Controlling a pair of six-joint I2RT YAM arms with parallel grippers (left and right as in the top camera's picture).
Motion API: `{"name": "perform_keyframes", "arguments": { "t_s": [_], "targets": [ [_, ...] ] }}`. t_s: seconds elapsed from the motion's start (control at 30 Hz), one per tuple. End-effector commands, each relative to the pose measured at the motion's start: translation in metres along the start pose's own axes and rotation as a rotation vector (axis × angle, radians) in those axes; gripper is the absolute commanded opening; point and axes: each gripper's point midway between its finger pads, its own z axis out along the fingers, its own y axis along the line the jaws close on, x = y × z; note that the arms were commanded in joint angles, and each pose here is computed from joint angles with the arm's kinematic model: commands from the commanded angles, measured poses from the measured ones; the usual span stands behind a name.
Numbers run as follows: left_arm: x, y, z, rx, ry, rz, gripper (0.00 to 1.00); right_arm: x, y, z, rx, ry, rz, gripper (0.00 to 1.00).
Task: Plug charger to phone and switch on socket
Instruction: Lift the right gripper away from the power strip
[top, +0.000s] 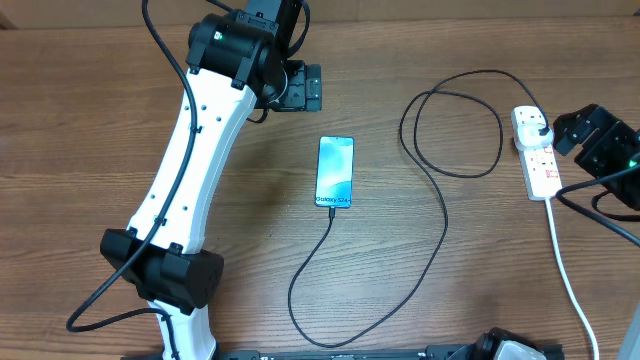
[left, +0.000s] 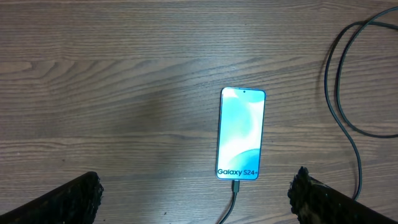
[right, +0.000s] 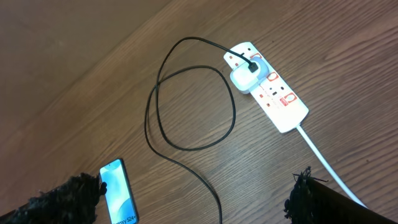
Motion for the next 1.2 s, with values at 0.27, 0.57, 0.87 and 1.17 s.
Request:
{"name": "perform_keyframes", "arguments": {
  "t_s": [0.27,0.57,0.87,1.17],
  "targets": [
    [-0.002,0.004,0.001,-0.018,-0.004,0.015,1.0,-0.006,0.0,0.006,0.008,0.008,0.003,1.0],
    [-0.002,0.004,0.001,-0.018,-0.004,0.015,1.0,-0.006,-0.001,0.011,0.012,0.02,0.006,1.0],
    [-0.002,0.004,0.001,-0.018,-0.004,0.015,1.0,-0.006,-0.001,0.011,0.012,0.02,0.006,1.0],
    [-0.002,0.004,0.001,-0.018,-0.004,0.015,1.0,-0.006,-0.001,0.011,0.011,0.02,0.005,1.0]
  ]
}}
